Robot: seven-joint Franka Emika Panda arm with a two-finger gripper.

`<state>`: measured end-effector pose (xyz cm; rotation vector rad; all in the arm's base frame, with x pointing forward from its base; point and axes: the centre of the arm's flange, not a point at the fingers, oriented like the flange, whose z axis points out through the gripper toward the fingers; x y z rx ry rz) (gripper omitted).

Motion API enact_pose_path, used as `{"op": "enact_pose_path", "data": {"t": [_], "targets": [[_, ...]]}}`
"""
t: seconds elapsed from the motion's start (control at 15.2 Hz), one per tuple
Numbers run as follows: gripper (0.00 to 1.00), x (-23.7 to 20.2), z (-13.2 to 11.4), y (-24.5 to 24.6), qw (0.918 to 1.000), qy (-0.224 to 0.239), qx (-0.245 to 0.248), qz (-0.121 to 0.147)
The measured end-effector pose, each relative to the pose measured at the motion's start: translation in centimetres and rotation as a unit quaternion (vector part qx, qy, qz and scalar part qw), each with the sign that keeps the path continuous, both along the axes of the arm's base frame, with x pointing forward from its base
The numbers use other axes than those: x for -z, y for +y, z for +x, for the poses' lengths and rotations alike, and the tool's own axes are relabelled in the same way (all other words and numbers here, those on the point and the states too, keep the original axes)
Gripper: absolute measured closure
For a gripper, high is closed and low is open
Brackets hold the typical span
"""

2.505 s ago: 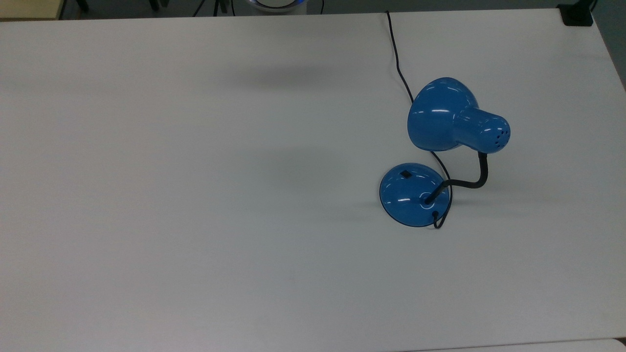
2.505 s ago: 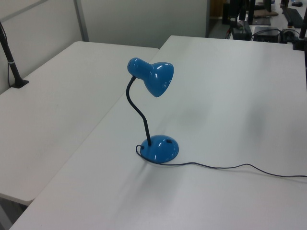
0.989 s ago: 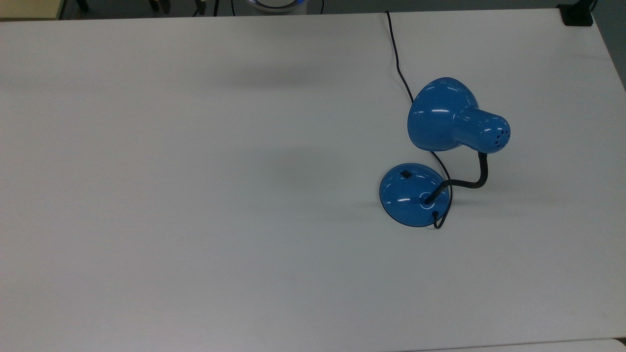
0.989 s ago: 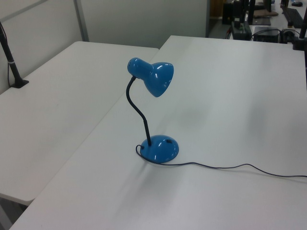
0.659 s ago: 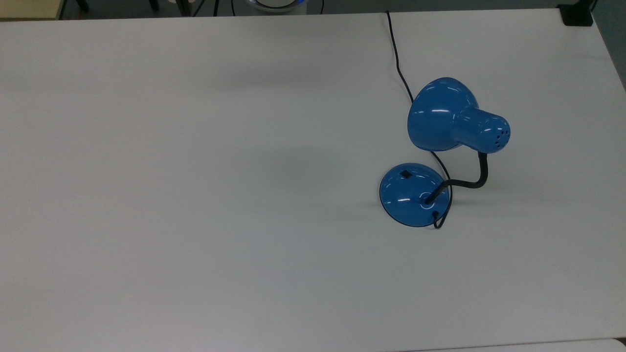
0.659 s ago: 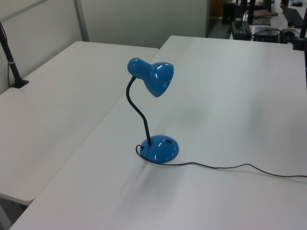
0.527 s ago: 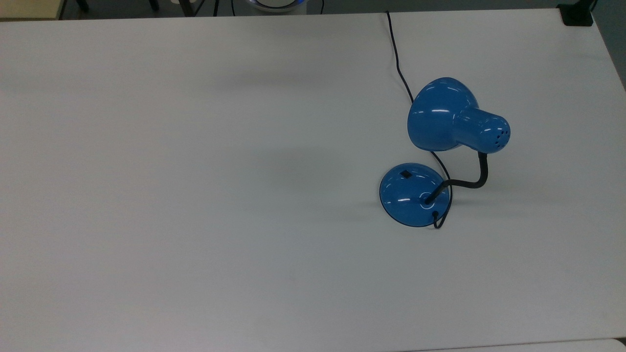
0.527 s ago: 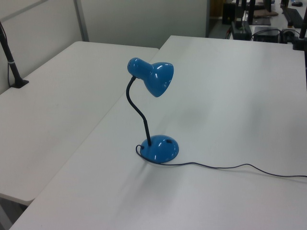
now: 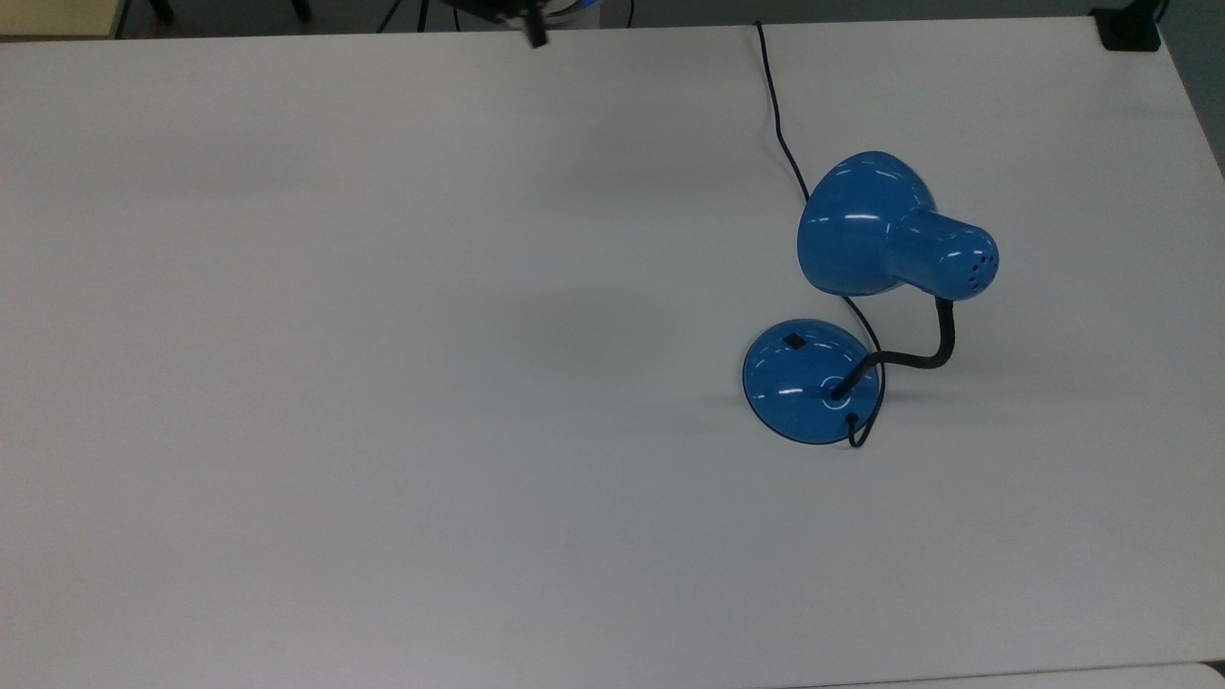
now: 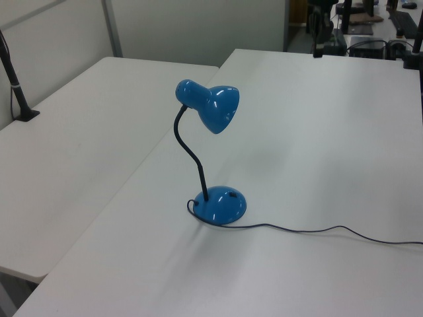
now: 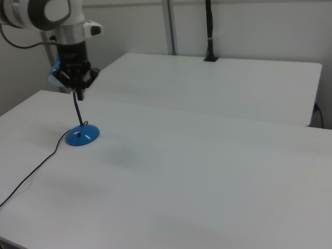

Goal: Turn on the lamp
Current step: 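Move the gripper toward the blue lamp base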

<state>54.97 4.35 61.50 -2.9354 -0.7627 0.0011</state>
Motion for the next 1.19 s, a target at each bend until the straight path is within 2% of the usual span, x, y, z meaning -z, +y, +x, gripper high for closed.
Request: {"op": "enact_pose_path", "data": {"t": [0.26, 0.4, 0.66, 0.86, 1.05, 1.19], "targets": [[0.99, 0.1, 0.0, 6.8, 0.9980, -0.031, -0.053, 0.017], [0.99, 0.6, 0.6, 8.1, 0.9971, -0.049, -0.030, 0.051], [0.99, 5.3, 1.9, 10.2, 0.9927, -0.102, -0.005, 0.065], [0.99, 10.2, 0.9, 12.1, 0.9902, -0.123, -0.005, 0.067], [0.99, 11.3, -0.8, 12.3, 0.9890, -0.128, -0.003, 0.074], [0.99, 11.9, -2.8, 11.9, 0.9848, -0.152, 0.001, 0.084]]}}
